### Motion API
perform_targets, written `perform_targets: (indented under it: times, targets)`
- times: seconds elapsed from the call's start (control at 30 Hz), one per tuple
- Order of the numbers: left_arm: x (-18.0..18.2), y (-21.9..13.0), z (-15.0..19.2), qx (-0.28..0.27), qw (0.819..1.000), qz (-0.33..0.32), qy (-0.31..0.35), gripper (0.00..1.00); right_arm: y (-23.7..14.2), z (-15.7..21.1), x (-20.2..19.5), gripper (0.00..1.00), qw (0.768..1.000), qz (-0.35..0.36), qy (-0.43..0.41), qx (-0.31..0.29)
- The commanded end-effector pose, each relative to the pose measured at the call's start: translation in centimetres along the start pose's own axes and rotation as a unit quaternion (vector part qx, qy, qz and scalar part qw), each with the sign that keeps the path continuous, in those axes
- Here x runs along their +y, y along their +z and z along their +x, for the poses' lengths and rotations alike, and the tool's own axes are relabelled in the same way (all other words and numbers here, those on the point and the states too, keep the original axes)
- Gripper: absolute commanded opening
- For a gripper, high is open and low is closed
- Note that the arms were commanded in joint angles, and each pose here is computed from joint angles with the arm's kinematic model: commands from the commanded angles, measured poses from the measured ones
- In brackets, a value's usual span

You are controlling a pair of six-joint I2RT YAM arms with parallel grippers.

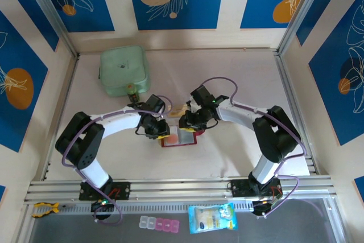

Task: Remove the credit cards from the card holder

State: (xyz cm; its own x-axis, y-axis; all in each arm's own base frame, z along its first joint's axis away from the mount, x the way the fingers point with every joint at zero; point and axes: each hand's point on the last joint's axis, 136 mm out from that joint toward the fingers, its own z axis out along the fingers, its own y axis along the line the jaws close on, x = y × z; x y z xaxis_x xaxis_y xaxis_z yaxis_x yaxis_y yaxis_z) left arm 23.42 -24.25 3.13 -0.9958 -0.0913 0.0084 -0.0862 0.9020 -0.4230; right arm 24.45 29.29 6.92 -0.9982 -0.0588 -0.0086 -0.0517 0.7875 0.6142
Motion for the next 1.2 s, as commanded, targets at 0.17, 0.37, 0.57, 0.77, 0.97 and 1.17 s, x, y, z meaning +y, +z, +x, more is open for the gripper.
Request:
perform_targets:
  times: [0.17, 0.37, 0.57, 0.77, 0.97, 1.17]
  targets:
    - [1.2, 0.6, 0.6, 0.012, 1.000, -0.017, -0.006, 0.21, 1.3, 0.3, 1.7, 0.31, 0.999, -0.024, -0.004, 0.025]
    - [1.2, 0.9, 0.6, 0.017, 1.000, -0.016, -0.006, 0.20, 2.2, 0.3, 1.8, 0.29, 0.999, -0.026, -0.008, 0.035]
    - [1.3, 1.3, 0.9, 0.027, 0.999, -0.018, -0.006, 0.20, 3.0, 0.7, 1.7, 0.27, 0.998, -0.030, -0.010, 0.046]
    - [1.5, 1.4, 1.0, 0.031, 0.999, -0.021, -0.005, 0.19, 3.6, 0.7, 1.5, 0.25, 0.998, -0.029, -0.011, 0.053]
    - [1.3, 1.4, 0.9, 0.032, 0.999, -0.019, -0.004, 0.18, 4.1, 0.8, 1.1, 0.23, 0.998, -0.024, -0.011, 0.059]
    - [1.3, 1.4, 0.8, 0.032, 0.999, -0.021, -0.003, 0.18, 4.4, 0.9, -0.1, 0.22, 0.998, 0.002, -0.014, 0.064]
